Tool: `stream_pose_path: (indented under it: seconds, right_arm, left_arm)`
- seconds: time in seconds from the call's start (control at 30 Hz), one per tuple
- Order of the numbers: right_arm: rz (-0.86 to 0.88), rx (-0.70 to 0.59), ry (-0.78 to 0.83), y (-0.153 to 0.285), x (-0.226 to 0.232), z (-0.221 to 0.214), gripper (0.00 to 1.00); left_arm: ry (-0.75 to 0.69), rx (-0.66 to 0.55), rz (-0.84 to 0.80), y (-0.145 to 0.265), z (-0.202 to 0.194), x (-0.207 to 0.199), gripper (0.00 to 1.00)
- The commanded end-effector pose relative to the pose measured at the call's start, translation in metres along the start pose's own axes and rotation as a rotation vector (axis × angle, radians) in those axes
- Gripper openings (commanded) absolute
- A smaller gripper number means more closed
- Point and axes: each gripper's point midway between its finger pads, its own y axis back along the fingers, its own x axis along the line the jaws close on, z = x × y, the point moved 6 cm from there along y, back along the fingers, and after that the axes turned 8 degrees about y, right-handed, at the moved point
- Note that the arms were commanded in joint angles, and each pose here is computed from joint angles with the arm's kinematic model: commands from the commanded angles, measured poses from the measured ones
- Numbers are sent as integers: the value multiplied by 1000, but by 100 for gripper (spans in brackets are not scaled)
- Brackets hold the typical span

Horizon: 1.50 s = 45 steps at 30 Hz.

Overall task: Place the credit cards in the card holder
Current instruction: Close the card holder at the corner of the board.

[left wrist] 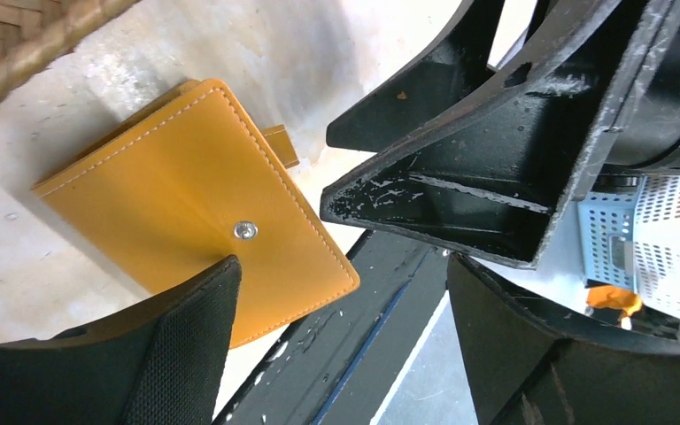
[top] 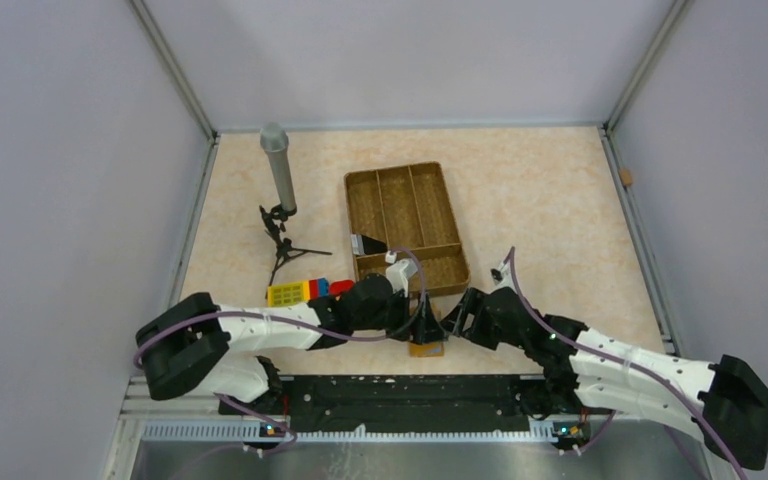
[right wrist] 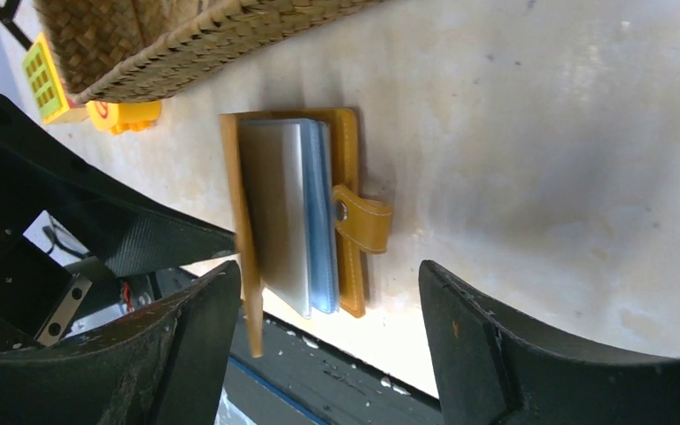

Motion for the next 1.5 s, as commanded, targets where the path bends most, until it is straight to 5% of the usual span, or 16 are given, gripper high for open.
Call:
stream_pose_path:
  seconds: [0.0,0.27,0.47,0.67,1.07,1.47]
  right_arm:
    - [168,7,29,-4,20,-1,73]
    - [209,49,35,-12,29,-5,73]
    - [146,32,-19,-10,22,-3,74]
    - [165,-25,-38,2,21,4,77]
    - [245,58,34,-12,37,-3,73]
    - [15,91,-36,-22,-4,-19,51]
  left_arm:
    - [-49,-116,32,16,16,-7,87]
    - [-16,-133,153,32,12,13,88]
    - [-18,-131,26,29,11,3,61]
    - [-10,-94,-14,17,7,3,50]
    - [14,-133,-1,23,7,15,51]
    - [72,-165,42,38,12,30,60]
